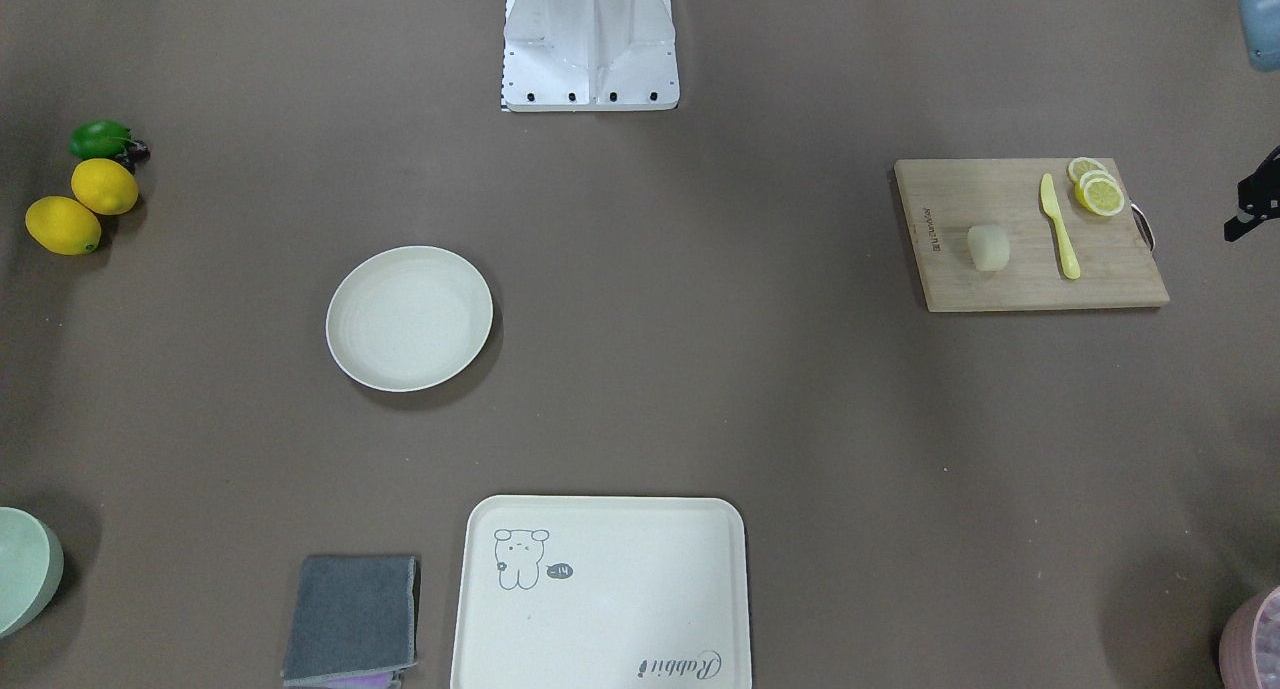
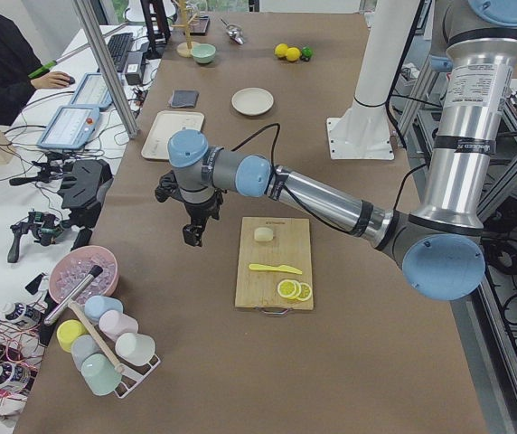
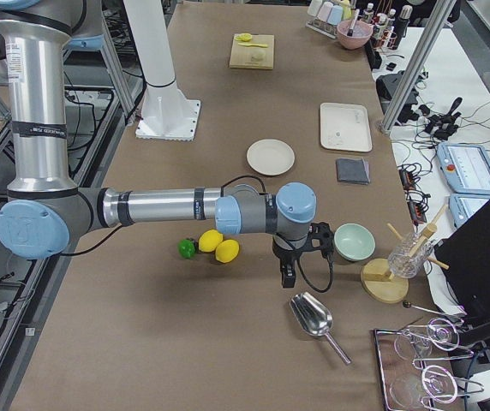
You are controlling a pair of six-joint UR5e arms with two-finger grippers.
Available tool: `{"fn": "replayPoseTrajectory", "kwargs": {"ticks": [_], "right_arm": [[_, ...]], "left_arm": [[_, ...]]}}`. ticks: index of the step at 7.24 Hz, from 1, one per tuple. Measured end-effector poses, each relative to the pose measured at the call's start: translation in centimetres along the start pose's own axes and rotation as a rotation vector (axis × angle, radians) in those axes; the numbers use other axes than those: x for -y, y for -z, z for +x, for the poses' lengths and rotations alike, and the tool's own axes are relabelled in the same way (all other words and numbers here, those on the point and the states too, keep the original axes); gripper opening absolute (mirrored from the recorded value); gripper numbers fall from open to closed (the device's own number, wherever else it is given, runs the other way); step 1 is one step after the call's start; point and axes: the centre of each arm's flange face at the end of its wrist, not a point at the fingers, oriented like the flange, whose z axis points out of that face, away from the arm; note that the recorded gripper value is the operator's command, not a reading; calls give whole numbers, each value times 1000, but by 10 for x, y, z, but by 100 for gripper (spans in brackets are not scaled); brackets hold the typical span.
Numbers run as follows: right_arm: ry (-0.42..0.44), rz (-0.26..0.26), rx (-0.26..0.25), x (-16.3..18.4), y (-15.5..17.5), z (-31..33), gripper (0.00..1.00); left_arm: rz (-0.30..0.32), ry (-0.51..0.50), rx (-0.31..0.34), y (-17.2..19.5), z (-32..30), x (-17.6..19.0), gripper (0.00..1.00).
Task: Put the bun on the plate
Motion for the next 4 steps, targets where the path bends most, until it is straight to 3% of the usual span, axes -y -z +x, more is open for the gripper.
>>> {"fn": "replayPoseTrajectory", "kwargs": {"ticks": [4], "right_arm": [[1, -2, 15, 0, -1, -2, 100]], "left_arm": [[-15, 146, 6, -6, -6, -2, 98]]}}
